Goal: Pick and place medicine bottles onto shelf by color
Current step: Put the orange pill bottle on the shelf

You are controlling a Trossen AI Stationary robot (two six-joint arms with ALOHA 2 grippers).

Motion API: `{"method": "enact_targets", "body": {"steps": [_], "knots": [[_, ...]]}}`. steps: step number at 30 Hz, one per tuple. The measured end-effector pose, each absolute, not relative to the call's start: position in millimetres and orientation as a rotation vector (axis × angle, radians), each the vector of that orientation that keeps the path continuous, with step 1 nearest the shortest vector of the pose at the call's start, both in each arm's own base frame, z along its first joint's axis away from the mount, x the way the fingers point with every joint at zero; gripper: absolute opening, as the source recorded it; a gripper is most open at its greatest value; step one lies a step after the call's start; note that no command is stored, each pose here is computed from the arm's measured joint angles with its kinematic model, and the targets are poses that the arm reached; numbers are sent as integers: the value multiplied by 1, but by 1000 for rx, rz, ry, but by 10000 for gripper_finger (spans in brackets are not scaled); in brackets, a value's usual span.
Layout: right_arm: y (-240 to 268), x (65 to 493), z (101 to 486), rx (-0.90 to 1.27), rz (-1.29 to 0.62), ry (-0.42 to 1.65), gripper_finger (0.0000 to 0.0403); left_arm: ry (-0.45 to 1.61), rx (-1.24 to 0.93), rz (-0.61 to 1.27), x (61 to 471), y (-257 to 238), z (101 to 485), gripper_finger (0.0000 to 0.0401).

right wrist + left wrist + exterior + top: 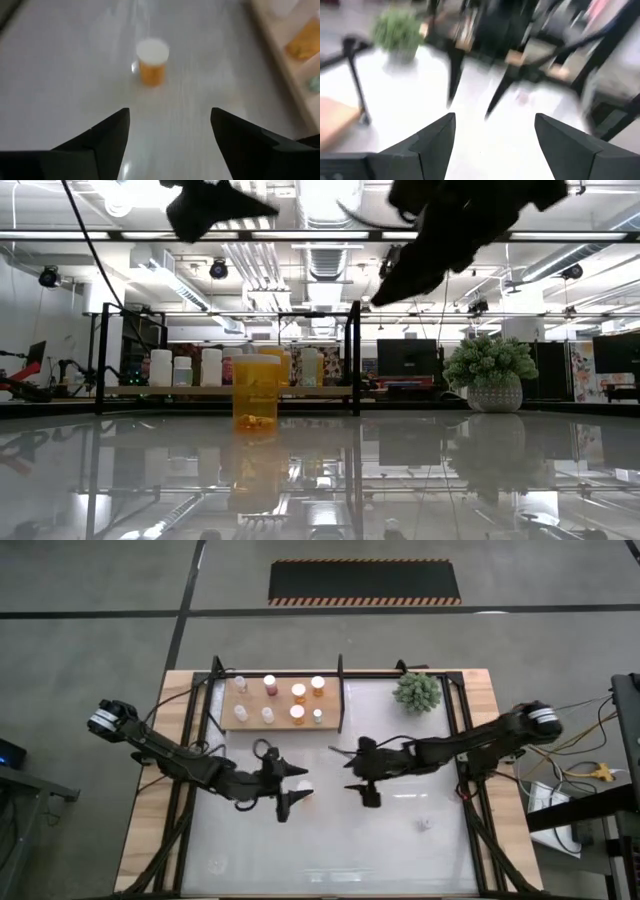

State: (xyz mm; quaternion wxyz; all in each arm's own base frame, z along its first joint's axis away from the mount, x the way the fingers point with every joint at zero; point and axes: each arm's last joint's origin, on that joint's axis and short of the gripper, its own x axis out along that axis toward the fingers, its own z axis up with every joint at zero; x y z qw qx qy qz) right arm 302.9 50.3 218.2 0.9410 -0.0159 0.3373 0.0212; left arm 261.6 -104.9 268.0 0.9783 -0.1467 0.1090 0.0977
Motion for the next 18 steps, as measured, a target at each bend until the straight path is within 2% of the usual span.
{"method": "enact_targets", "body": {"steps": [5,13,18], "knots": [[45,275,222,6,47,515,265,476,-214,281,284,-110,256,256],[41,252,218,32,52,380,264,868,-29,352,316,-112,240,256],[41,248,211,37,50,388,264,976,-98,285,330,-102,229,256]]}}
